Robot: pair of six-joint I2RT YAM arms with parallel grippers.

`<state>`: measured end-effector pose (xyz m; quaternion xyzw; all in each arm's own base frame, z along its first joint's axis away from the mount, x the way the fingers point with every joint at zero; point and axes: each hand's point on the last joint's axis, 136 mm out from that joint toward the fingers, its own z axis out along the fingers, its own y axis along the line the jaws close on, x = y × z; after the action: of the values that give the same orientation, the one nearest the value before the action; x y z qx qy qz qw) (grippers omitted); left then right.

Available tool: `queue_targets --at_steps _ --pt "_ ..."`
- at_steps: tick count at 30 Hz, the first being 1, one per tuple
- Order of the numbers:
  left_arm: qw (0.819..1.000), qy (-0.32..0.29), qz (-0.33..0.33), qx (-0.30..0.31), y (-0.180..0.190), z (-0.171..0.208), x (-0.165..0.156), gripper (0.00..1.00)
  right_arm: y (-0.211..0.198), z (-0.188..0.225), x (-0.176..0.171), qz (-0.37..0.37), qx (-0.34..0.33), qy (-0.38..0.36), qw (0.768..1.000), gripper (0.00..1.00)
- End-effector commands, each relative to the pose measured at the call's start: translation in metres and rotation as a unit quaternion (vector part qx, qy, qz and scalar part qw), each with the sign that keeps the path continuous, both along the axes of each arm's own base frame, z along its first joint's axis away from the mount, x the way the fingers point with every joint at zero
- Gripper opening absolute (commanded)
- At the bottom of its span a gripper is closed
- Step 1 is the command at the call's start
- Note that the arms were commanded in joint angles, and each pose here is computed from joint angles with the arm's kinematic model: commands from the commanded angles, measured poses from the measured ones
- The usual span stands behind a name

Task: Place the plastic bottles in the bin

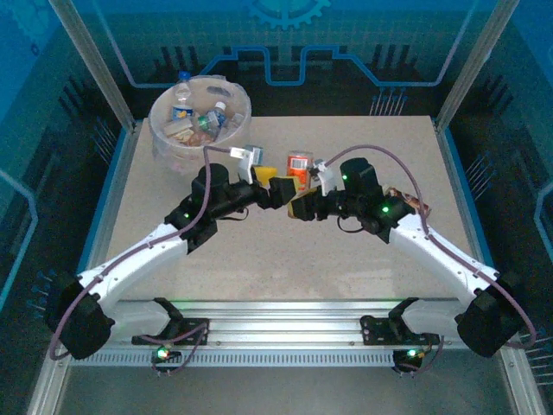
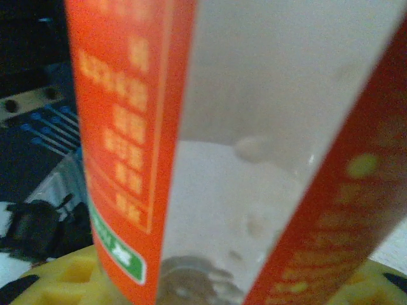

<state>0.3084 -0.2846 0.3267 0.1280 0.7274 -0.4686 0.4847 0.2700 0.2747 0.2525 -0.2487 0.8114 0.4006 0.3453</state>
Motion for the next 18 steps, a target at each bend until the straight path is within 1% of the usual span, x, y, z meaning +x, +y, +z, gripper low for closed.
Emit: queue_targets --at_steps 1,7,10,13,16,18 --pt "0.997 -0.025 -0.065 -0.039 -0.011 0.032 -0.008 0.99 0.019 0.034 -0.012 0.061 0.041 -0.038 0.997 0.31" --pt "0.992 -0.020 -0.111 -0.060 -0.012 0.036 -0.014 0.98 0.025 0.050 -0.019 0.084 0.068 -0.049 0.993 0.34" --pt "0.990 -0.009 -0.123 -0.063 -0.014 0.034 -0.013 0.91 0.028 0.056 -0.022 0.096 0.077 -0.051 0.991 0.34" --pt "0.989 0.003 -0.131 -0.071 -0.016 0.032 -0.011 0.82 0.031 0.058 -0.024 0.103 0.078 -0.053 0.990 0.34" --pt "0.987 0.012 -0.142 -0.081 -0.020 0.032 -0.010 0.77 0.033 0.058 -0.024 0.105 0.078 -0.052 0.990 0.34" --pt "0.986 0.015 -0.143 -0.082 -0.021 0.031 -0.009 0.71 0.034 0.057 -0.024 0.102 0.075 -0.052 0.991 0.35"
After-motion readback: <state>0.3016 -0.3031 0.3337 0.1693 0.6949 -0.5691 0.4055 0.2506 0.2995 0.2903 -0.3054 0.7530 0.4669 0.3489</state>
